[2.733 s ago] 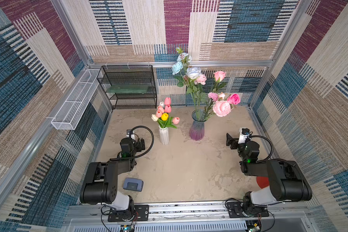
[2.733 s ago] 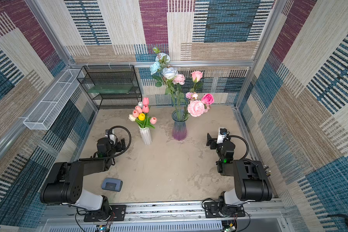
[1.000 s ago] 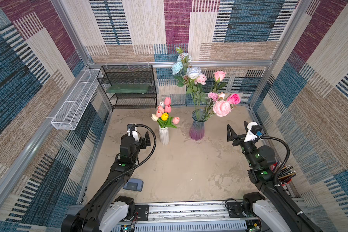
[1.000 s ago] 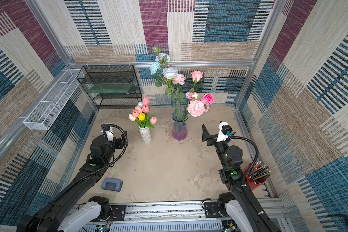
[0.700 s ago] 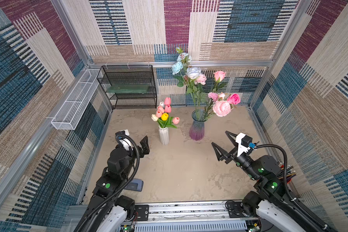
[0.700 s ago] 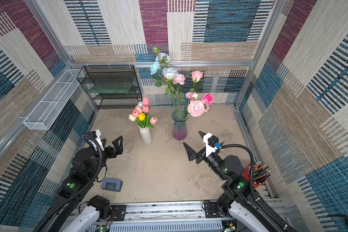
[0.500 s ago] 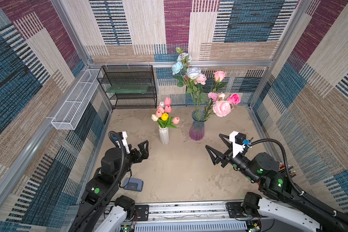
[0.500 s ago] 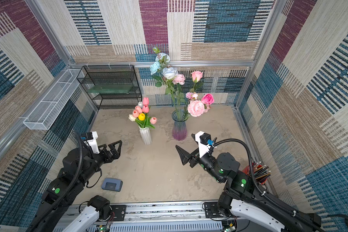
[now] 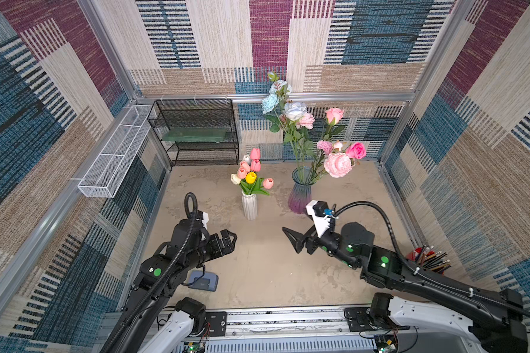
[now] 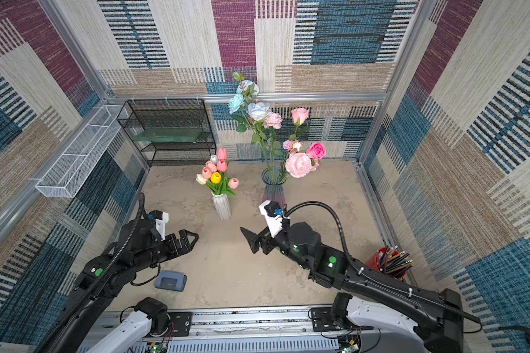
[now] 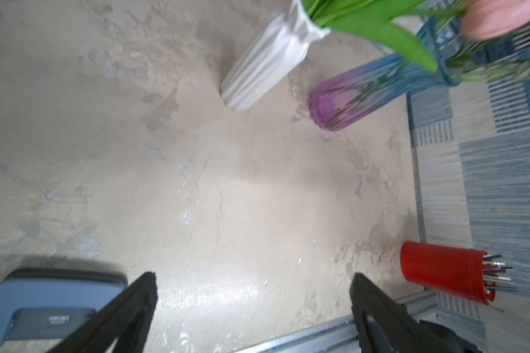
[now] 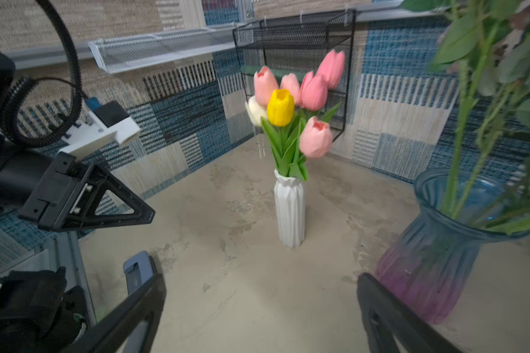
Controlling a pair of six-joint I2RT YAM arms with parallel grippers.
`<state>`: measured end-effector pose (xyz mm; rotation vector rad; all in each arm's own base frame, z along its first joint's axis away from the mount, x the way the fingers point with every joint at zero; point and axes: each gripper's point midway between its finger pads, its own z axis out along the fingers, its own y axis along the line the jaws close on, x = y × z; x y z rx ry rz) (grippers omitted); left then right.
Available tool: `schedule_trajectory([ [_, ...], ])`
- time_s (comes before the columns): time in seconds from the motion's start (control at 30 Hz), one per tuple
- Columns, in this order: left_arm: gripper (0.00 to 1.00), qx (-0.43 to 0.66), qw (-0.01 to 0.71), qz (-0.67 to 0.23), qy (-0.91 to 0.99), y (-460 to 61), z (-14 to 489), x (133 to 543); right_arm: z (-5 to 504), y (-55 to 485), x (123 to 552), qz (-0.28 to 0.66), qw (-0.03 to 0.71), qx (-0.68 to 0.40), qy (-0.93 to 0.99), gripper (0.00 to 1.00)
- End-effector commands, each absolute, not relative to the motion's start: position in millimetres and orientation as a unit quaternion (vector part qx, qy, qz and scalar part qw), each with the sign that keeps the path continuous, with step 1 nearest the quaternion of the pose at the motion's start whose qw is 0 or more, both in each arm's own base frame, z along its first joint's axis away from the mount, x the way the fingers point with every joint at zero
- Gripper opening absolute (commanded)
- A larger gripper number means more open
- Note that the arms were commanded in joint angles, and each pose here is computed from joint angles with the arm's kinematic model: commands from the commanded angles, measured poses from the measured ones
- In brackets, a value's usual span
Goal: Pick out pink flowers from the vase
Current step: Pick up the flower from the vase.
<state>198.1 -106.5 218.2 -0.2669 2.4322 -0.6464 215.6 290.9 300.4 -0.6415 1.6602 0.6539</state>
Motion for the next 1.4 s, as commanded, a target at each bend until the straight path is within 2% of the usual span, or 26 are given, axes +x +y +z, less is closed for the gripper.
schedule_trajectory([
  [0.0, 1.0, -0.054, 0.285, -0.248, 0.924, -115, 220, 192, 320, 310, 222, 0.31, 0.638, -0.268, 0.652, 0.9],
  [0.1, 1.0, -0.022, 0.305, -0.227, 0.925, -112, 233, 194, 317, 319, 244, 0.328, 0.64, -0.246, 0.649, 0.87],
  [0.3, 0.99, 0.014, 0.344, -0.183, 0.921, -100, 241, 196, 296, 338, 284, 0.354, 0.631, -0.226, 0.653, 0.73],
  [0.43, 0.99, 0.023, 0.352, -0.177, 0.919, -98, 231, 194, 278, 351, 295, 0.352, 0.634, -0.24, 0.646, 0.61],
  [0.57, 0.99, 0.034, 0.358, -0.182, 0.915, -102, 229, 192, 263, 356, 299, 0.355, 0.645, -0.244, 0.631, 0.59],
  [0.63, 0.99, 0.031, 0.359, -0.178, 0.916, -101, 227, 194, 256, 359, 303, 0.358, 0.649, -0.247, 0.624, 0.54],
  [0.83, 0.99, 0.032, 0.36, -0.183, 0.914, -103, 227, 194, 251, 363, 317, 0.37, 0.663, -0.238, 0.606, 0.53],
  [1.1, 0.99, 0.031, 0.362, -0.181, 0.914, -103, 226, 195, 257, 366, 340, 0.375, 0.694, -0.23, 0.57, 0.61],
  [1.37, 0.98, 0.03, 0.365, -0.18, 0.913, -103, 226, 196, 273, 369, 365, 0.385, 0.71, -0.221, 0.547, 0.57],
])
